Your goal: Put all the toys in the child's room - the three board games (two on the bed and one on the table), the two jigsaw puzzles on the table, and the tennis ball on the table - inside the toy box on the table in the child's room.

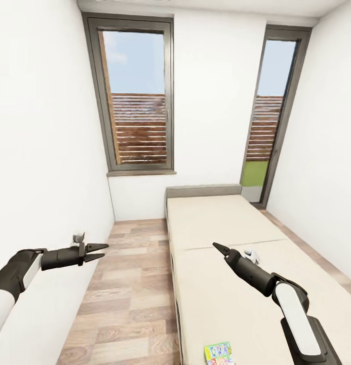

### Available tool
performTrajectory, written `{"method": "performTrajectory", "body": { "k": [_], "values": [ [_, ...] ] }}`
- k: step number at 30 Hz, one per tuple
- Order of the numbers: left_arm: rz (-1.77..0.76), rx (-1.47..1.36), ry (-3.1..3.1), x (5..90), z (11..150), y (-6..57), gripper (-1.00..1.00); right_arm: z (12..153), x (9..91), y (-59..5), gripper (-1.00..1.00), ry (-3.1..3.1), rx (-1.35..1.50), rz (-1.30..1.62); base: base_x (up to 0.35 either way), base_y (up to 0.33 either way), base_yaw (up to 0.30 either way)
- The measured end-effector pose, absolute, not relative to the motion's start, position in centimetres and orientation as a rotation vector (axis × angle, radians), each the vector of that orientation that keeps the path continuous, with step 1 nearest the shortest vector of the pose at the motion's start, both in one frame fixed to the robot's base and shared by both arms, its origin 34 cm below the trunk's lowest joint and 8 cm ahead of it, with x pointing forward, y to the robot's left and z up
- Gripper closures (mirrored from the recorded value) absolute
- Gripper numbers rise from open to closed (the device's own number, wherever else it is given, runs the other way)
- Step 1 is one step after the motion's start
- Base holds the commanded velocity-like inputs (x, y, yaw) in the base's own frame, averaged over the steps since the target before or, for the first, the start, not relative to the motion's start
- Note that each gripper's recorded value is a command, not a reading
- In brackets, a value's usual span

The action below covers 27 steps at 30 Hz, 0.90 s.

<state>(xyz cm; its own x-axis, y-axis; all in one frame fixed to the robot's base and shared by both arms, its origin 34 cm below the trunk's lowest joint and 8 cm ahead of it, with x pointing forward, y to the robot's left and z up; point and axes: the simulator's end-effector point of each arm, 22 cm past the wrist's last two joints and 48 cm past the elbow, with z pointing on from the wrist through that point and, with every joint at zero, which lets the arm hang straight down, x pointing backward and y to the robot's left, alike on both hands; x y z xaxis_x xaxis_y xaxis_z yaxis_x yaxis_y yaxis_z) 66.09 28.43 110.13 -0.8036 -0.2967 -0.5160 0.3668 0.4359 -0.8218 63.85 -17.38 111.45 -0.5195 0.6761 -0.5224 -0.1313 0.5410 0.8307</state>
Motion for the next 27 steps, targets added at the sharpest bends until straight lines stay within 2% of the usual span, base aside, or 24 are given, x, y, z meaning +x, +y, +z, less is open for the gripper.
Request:
{"method": "performTrajectory", "body": {
  "k": [14, 27],
  "values": [
    [-1.399, 0.059, 2.077, 66.08, 110.13, 28.44, -1.0, 111.45, 63.85, -17.38, -1.0, 1.851, 0.448, 1.094, -0.134, -0.196, 0.288],
    [-1.4, 0.058, 2.076, 66.07, 110.17, 28.44, -1.0, 111.49, 63.83, -17.38, -1.0, 1.851, 0.447, 1.094, -0.021, -0.193, 0.288]
  ]
}}
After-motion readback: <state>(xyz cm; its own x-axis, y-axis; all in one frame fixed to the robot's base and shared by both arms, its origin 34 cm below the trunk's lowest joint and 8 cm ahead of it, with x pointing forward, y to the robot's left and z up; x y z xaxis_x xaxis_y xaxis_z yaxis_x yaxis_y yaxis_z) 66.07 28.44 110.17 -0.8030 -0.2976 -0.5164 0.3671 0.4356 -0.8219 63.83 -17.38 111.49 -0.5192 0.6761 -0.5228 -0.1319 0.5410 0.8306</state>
